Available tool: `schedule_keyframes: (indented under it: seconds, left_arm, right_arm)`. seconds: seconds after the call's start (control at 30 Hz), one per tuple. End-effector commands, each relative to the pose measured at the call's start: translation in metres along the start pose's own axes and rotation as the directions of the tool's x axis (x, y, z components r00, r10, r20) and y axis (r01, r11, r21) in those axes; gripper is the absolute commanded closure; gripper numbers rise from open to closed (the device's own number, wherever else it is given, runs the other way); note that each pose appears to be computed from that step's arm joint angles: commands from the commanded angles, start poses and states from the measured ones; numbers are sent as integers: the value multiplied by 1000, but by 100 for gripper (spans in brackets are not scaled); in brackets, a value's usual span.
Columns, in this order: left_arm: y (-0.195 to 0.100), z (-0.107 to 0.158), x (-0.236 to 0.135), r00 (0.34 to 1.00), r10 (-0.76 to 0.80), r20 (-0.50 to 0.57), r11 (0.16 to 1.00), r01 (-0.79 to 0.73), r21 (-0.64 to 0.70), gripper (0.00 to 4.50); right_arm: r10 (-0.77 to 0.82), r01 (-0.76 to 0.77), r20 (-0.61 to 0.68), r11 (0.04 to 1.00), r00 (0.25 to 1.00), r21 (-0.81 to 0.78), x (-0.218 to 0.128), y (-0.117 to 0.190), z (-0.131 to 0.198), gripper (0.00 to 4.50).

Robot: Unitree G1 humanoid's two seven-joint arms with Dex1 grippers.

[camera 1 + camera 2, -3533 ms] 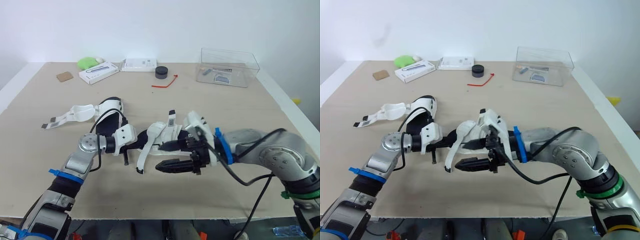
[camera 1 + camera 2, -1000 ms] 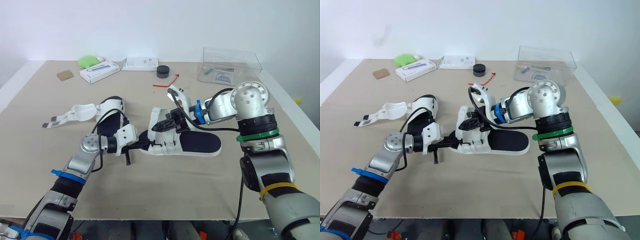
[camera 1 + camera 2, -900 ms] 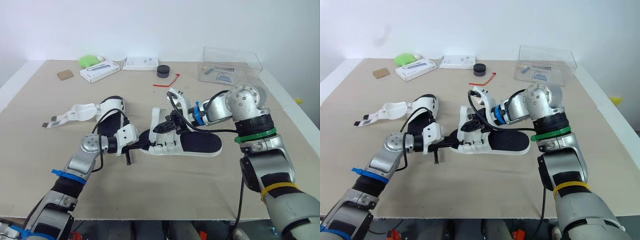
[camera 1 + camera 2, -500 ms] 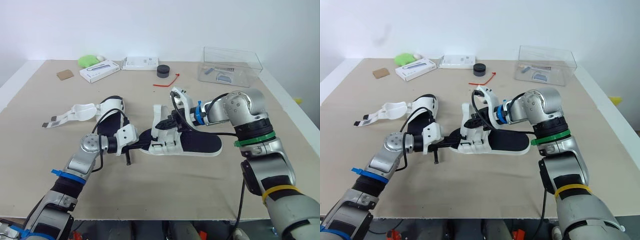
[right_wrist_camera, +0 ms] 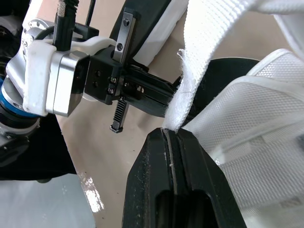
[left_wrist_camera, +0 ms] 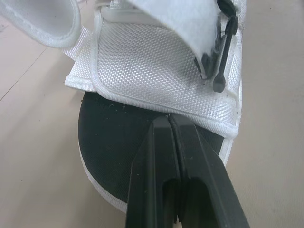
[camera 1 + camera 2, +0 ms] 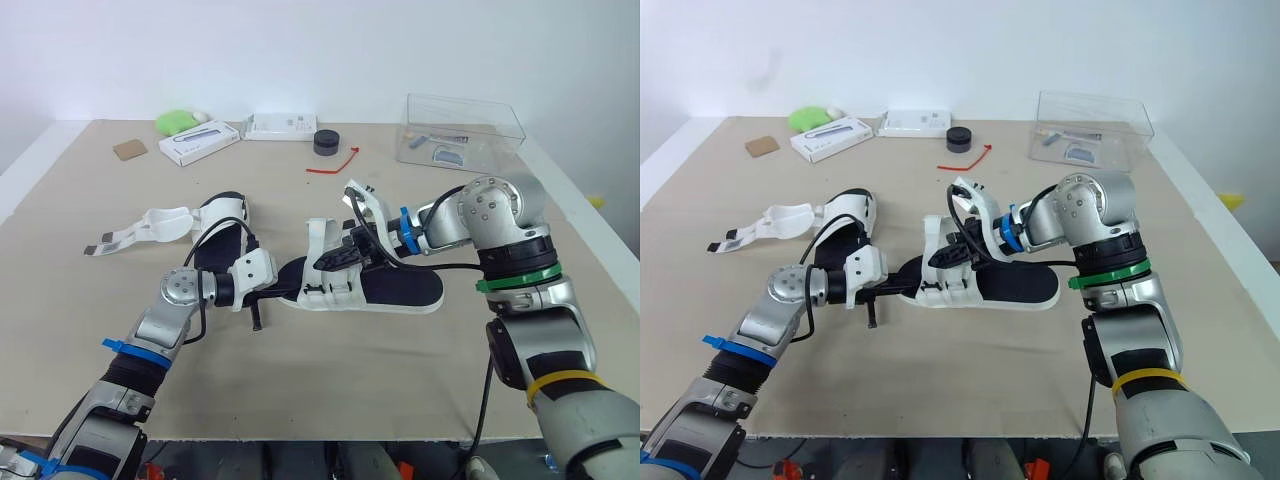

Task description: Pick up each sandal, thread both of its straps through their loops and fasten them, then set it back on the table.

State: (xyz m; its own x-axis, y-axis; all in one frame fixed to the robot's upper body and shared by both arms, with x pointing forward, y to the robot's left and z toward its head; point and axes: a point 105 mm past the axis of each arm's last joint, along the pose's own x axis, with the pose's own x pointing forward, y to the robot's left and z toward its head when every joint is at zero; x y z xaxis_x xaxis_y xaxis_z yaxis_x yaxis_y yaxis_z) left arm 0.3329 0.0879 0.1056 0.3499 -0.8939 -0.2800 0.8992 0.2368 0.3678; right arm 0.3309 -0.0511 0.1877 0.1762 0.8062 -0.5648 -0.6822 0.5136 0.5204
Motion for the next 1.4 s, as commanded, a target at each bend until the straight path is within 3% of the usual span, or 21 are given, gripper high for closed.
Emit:
schedule_keyframes:
  seconds: [0.03,0.63,1.4]
  left_arm:
    - [-12,-28,0,994,-32,-106,998,27,-54,450]
    - [-15,-30,-2,993,-30,-116,998,23,-60,450]
    - [-14,-31,-1,992,-34,-121,998,28,-52,450]
  right_arm:
    - [27,-29,44,998,999,48,-5,2,10,445]
    - [71,-81,51,965,996,248,-7,-5,23,445]
    - [77,-76,10,949,997,305,-6,-10,12,445]
